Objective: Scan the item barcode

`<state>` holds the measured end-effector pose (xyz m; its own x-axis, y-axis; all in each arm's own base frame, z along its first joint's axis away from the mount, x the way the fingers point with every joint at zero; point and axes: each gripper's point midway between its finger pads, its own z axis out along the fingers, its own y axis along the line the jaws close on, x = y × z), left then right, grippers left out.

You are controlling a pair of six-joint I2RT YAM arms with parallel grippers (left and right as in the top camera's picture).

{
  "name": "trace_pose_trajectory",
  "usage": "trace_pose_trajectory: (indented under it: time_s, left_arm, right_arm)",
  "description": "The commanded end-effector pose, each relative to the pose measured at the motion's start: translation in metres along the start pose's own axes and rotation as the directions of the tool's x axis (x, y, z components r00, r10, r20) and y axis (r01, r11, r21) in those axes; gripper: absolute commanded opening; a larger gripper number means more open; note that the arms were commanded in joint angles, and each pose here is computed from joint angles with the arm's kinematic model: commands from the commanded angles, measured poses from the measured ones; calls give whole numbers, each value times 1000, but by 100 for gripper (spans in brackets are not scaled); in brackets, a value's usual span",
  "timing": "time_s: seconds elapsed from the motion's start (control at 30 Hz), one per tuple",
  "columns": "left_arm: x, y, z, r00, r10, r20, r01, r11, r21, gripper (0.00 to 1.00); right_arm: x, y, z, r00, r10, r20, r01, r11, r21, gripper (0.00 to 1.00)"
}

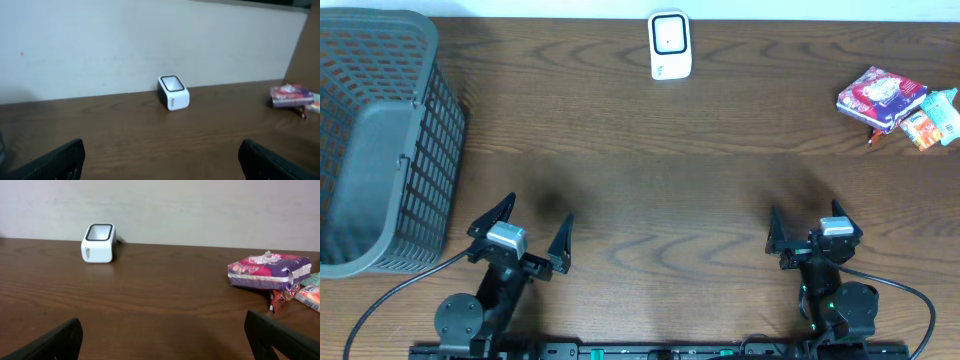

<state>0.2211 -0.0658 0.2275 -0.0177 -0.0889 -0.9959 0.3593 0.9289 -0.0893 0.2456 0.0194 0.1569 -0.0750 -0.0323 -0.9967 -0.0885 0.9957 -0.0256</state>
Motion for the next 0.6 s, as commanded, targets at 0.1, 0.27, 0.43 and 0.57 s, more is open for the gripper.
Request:
trace_pose_trajectory:
  time_s: [0.1,0.27,0.43,0.57]
  left_arm:
    - [4,14,3,996,-68,63,71,996,-58,98]
    - [10,21,6,991,-94,91,102,991,-86,98]
    - [12,26,8,988,-84,128,97,990,-101,98]
    - [14,29,9,985,-76,154,94,989,-111,98]
  right_arm:
    - [0,0,0,1000,-11,2,11,1000,1,99]
    - [0,0,0,1000,-11,2,11,1000,1,99]
    - [0,0,0,1000,-11,2,11,1000,1,99]
    - [0,0,0,1000,-11,2,11,1000,1,99]
